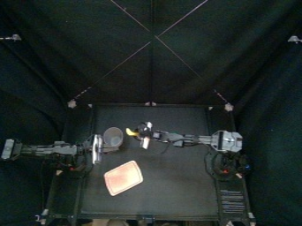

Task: Pick the banana then place it in the grey bowl
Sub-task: Place banana in the grey bowl

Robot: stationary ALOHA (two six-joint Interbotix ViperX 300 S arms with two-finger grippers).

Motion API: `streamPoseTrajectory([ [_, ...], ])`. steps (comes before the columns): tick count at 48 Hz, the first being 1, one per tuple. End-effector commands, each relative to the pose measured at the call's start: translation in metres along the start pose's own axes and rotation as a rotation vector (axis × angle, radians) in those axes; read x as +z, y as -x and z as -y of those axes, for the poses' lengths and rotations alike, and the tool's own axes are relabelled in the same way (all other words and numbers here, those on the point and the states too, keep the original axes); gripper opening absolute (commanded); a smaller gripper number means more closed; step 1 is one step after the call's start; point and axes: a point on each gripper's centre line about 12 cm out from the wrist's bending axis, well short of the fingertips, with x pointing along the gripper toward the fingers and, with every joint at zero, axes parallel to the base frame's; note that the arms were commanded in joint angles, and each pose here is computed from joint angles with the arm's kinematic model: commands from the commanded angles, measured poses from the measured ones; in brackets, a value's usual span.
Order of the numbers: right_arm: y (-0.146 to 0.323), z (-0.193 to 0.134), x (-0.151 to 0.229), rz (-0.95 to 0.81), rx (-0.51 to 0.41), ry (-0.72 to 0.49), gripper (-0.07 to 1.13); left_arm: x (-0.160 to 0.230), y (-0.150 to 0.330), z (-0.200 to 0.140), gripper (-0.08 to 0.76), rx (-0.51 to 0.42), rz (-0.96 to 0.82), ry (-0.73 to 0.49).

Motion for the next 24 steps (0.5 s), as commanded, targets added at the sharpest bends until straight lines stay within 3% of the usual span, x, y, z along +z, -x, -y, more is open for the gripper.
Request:
streamPoseTrajectory([
  [1,-0.030,0.004,0.033,0.112,-0.011,-0.012,0.43,0.006,-0.002,-0.001,0.100,0.003,0.023,-0.011],
  [15,-0.094,-0.009,0.042,0.118,0.003,-0.016,0.48,0.004,-0.002,-0.001,0.100,-0.001,0.016,-0.018],
  [24,-0.113,-0.021,0.035,0.029,0.017,-0.035,0.62,0.004,-0.001,0.000,0.100,-0.001,0.016,-0.019],
])
